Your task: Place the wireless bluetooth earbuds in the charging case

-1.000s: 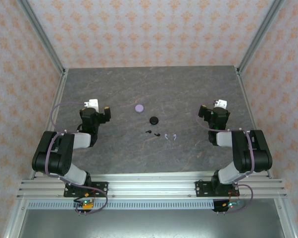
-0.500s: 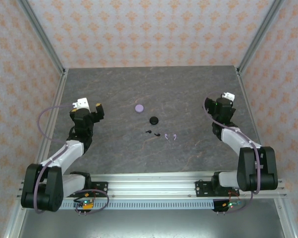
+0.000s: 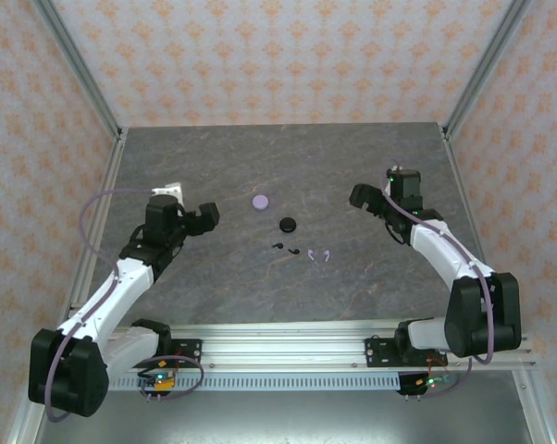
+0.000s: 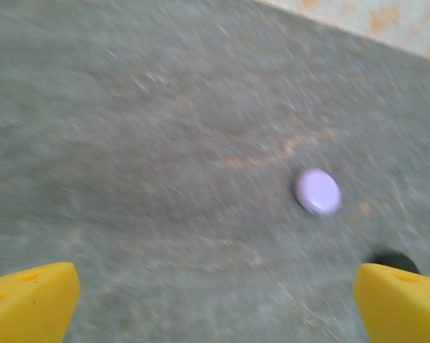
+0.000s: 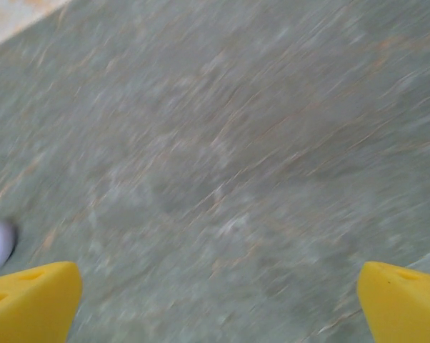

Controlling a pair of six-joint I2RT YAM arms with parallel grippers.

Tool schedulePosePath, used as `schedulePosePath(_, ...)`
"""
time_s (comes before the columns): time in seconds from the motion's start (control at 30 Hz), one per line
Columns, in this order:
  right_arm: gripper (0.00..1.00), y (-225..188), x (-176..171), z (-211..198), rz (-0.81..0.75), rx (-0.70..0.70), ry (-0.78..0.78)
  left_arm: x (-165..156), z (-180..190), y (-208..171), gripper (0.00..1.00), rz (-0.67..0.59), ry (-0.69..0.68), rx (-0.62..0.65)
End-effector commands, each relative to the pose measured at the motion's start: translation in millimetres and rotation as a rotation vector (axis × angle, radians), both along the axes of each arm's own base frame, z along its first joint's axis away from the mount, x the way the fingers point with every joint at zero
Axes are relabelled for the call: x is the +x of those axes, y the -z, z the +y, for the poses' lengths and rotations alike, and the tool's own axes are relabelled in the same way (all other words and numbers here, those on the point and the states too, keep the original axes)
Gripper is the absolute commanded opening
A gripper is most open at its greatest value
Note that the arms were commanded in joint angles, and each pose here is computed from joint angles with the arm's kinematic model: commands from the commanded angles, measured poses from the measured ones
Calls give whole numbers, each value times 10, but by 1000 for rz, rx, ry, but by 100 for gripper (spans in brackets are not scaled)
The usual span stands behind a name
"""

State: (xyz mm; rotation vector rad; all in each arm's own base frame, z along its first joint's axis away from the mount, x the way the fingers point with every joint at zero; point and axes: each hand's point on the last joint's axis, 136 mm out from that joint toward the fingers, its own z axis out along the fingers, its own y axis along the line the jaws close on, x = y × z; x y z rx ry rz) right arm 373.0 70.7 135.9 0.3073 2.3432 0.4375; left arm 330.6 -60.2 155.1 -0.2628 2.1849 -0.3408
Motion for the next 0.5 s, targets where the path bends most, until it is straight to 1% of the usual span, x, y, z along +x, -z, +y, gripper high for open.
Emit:
schedulePosePath(0.0,99,77,-156,383,100,108,-136,-99,-422,120,95,115,125,-115)
schedulePosePath(0.07,93,124,-177,582,136,140,-198,-74,-586,208,91,149,154,-156)
schedulePosePath(0.17,79,213,-200,853,192,162,-272,-3,-816,265,87,177,201,-171)
schedulePosePath(0.2,74,254,-207,955,215,162,-298,23,-893,293,85,195,214,-165)
schedulePosePath(0.3,67,322,-213,1172,241,153,-341,114,-1096,364,78,236,249,-153)
schedulePosePath(0.33,62,342,-213,1238,249,154,-353,145,-1144,398,76,248,252,-151)
schedulePosePath(0.37,54,355,-221,1321,259,161,-376,180,-1187,429,73,256,256,-154)
schedulePosePath(0.43,46,405,-217,1412,282,168,-388,248,-1255,483,64,269,258,-164)
schedulePosePath(0.47,42,427,-215,1451,291,169,-392,283,-1290,499,62,273,260,-169)
